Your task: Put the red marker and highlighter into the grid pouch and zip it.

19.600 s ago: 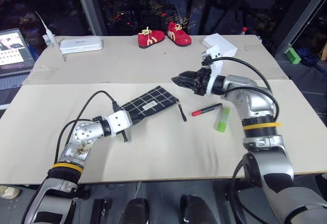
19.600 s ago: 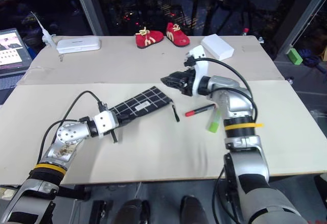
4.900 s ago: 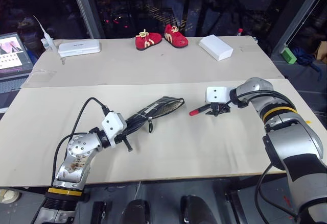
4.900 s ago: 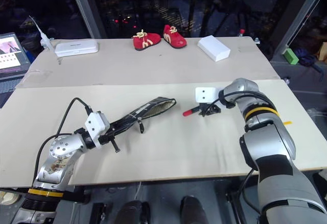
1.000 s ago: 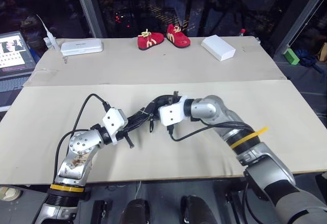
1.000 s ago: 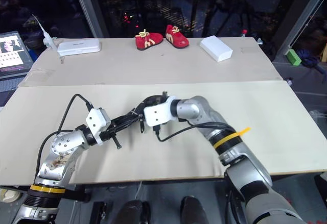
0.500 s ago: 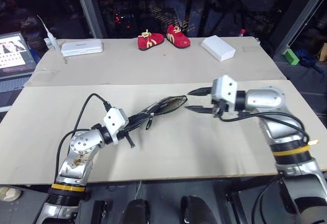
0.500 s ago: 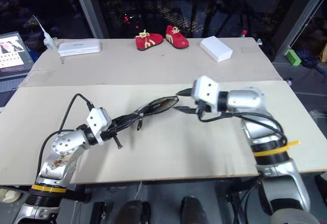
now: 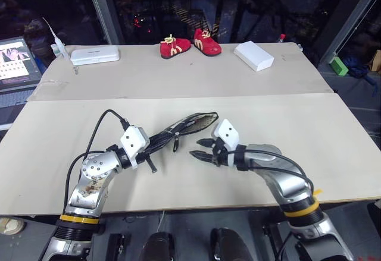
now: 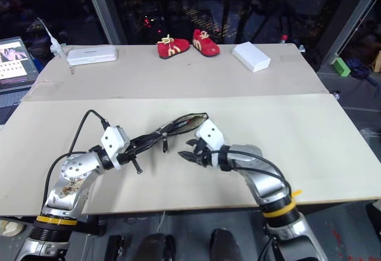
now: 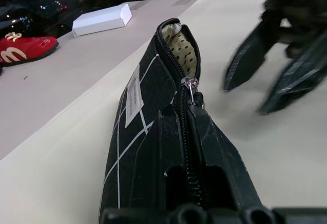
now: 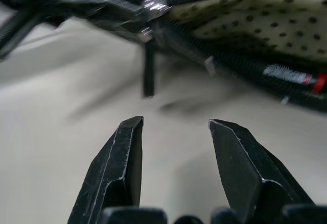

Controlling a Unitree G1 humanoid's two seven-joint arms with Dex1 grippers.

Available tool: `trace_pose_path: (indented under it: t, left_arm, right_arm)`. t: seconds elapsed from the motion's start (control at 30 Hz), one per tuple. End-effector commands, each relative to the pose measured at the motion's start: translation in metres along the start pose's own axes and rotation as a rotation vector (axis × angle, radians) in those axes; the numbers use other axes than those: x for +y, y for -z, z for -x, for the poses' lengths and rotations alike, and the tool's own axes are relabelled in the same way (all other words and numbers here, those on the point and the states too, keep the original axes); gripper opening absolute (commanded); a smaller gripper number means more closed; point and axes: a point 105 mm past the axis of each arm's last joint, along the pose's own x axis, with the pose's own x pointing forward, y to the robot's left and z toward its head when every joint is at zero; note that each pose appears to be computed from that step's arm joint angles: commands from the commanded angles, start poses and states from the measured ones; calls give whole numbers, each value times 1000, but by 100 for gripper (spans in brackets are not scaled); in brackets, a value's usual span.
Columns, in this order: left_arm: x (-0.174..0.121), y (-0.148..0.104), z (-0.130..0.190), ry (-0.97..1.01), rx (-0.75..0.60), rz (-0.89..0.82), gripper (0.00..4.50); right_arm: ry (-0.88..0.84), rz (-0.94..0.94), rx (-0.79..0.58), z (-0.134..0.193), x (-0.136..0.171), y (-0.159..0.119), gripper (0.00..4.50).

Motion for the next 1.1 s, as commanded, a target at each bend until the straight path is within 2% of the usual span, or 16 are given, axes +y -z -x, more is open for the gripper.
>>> trace_pose_path:
  t: [0.03,0.17,0.37,0.57,0.67,0.83,1.0,1.1]
  left_arm:
    - [3,-11,-1,-3,-40,-29,0]
    - [1,-11,-2,-1,-44,-26,0]
    - [1,-10,-2,2,-42,-22,0]
    - [1,-10,-2,1,-42,-24,0]
    - [2,-10,-2,-2,-40,-24,0]
    - [2,-9,-1,-4,-38,-23,0]
    - [2,-10,-2,-6,-41,-22,0]
    - [2,-10,-2,-7,-41,-22,0]
  right_arm:
    - [-39,1,-26,-13,12,-10,232]
    - [-74,-21,-35,-31,24,-13,232]
    - [-66,-45,-57,-44,21,-20,232]
    - [-84,-42,-70,-46,22,-23,232]
    - [-98,-33,-71,-41,21,-23,164]
    - [-87,-37,-79,-34,13,-26,9]
    - [-82,-29,-77,-28,8,-26,9]
    - [-15,5,-38,-14,-11,-23,9]
